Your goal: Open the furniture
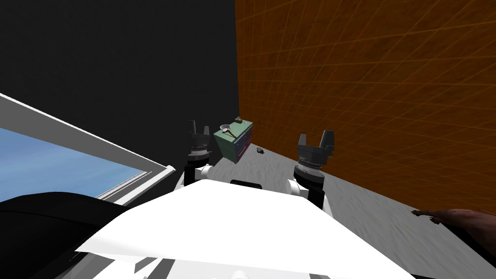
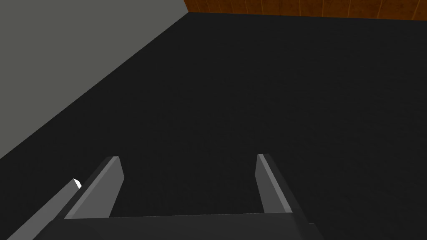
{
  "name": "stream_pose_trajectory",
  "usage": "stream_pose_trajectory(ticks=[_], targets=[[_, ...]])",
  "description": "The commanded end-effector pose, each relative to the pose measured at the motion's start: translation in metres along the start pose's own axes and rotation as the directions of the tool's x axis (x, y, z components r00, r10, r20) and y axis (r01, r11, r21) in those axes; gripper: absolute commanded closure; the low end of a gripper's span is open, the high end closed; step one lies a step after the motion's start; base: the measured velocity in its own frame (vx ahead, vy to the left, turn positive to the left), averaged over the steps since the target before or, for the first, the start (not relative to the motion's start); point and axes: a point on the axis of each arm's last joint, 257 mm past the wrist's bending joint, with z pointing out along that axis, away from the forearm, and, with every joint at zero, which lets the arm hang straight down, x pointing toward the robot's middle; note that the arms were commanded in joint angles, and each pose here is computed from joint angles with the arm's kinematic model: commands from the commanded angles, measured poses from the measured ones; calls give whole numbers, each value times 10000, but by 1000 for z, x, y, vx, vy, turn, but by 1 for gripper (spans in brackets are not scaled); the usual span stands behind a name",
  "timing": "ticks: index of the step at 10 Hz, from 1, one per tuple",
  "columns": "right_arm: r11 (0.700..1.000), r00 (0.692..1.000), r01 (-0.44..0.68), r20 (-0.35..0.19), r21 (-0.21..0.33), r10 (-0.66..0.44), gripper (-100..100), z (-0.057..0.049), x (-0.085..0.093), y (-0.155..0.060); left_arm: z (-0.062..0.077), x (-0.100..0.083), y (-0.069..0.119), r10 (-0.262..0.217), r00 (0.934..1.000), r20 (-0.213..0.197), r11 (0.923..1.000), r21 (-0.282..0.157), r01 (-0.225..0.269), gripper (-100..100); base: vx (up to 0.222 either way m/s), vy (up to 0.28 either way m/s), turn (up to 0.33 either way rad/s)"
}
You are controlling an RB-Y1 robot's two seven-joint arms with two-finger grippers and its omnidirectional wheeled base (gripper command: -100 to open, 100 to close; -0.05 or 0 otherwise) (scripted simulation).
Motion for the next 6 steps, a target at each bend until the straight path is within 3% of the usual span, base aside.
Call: stream_pose_trajectory(ticks=[1, 6], targets=[[10000, 10000, 0, 0, 0, 0, 0, 0, 0, 0, 0, 0, 0, 0, 10000, 0, 10000, 0, 0, 0, 0, 0, 0], [10000, 10000, 0, 0, -3, 0, 0, 0, 0, 0, 0, 0, 0, 0, 10000, -1, 10000, 3, 0, 0, 0, 0, 0]])
